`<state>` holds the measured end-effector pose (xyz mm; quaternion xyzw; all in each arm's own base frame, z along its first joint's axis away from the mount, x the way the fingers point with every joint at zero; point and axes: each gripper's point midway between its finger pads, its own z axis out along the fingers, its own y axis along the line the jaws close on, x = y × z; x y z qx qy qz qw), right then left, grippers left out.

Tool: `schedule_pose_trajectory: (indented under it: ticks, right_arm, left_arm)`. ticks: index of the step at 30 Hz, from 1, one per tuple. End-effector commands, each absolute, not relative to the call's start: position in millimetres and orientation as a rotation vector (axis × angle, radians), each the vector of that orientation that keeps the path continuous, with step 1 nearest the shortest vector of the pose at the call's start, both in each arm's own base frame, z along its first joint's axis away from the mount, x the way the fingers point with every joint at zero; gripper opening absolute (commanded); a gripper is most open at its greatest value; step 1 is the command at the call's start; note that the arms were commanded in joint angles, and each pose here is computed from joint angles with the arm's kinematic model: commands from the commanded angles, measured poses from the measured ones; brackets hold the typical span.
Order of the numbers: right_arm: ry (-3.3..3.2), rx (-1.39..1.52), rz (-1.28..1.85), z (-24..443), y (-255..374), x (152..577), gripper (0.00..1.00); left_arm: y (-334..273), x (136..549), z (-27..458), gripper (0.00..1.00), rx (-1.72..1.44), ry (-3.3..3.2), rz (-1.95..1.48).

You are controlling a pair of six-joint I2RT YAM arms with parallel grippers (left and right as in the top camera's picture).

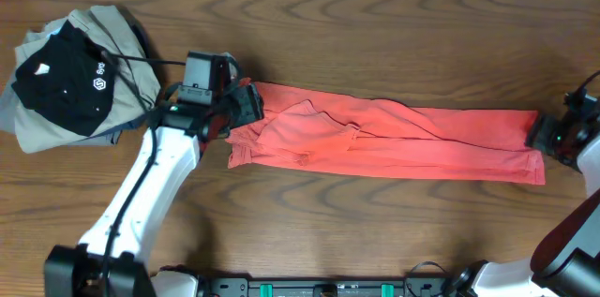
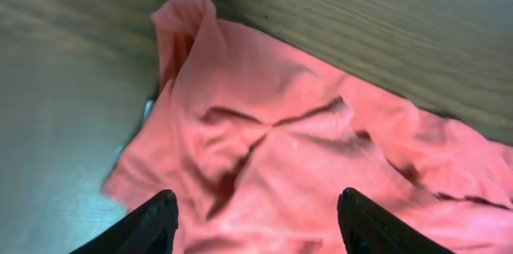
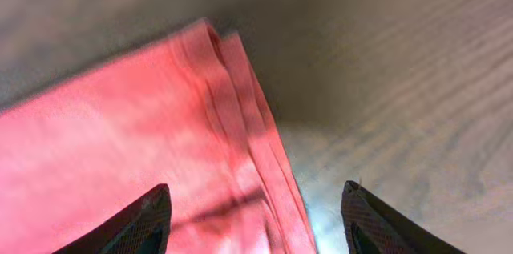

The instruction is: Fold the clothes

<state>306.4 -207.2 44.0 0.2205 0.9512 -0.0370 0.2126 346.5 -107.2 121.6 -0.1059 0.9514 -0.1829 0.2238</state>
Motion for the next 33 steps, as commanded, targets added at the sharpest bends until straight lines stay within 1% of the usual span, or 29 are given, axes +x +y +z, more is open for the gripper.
schedule_pose_trajectory:
  ticks: [1, 4, 10, 15, 20, 21, 23, 26, 30, 32, 33]
  right_arm:
    - [2.724, 0.546, -0.098, 28.8, -210.9, 292.3, 0.64]
    - [2.757, 0.571, -0.074, 16.9, -210.9, 286.1, 0.59]
    - [2.790, 0.534, -0.062, 3.4, -210.0, 285.9, 0.61]
    - [2.811, 0.539, -0.028, -8.3, -206.8, 285.0, 0.61]
    - [2.778, 0.506, 0.102, -13.5, -192.2, 297.1, 0.54]
    - [2.767, 0.495, 0.124, -12.6, -189.2, 300.2, 0.52]
    - [2.765, 0.484, 0.126, -12.3, -187.5, 302.4, 0.44]
    - [2.766, 0.486, 0.127, -12.4, -187.4, 301.8, 0.38]
    - [2.769, 0.488, 0.130, -12.6, -186.8, 301.1, 0.26]
    - [2.769, 0.488, 0.129, -12.6, -186.9, 301.1, 0.23]
    - [2.769, 0.489, 0.130, -12.6, -186.9, 301.1, 0.18]
  left_arm:
    - [-102.5, 337.3, 117.9, 0.66, -0.294, 2.671, -0.474]
    - [-100.5, 328.0, 112.5, 0.66, -0.306, 2.715, -0.459]
    - [-99.8, 324.2, 110.6, 0.66, -0.310, 2.733, -0.454]
    - [-99.6, 323.2, 110.1, 0.66, -0.311, 2.738, -0.453]
    - [-99.5, 322.5, 109.8, 0.66, -0.312, 2.741, -0.452]
    - [-99.5, 322.5, 109.8, 0.66, -0.312, 2.741, -0.452]
    - [-99.4, 322.4, 109.7, 0.66, -0.312, 2.741, -0.452]
    - [-99.4, 322.4, 109.7, 0.66, -0.312, 2.741, -0.452]
    - [-99.1, 320.9, 109.0, 0.66, -0.314, 2.748, -0.450]
    - [-98.9, 319.5, 108.4, 0.66, -0.315, 2.754, -0.448]
    - [-98.8, 319.0, 108.2, 0.66, -0.316, 2.756, -0.447]
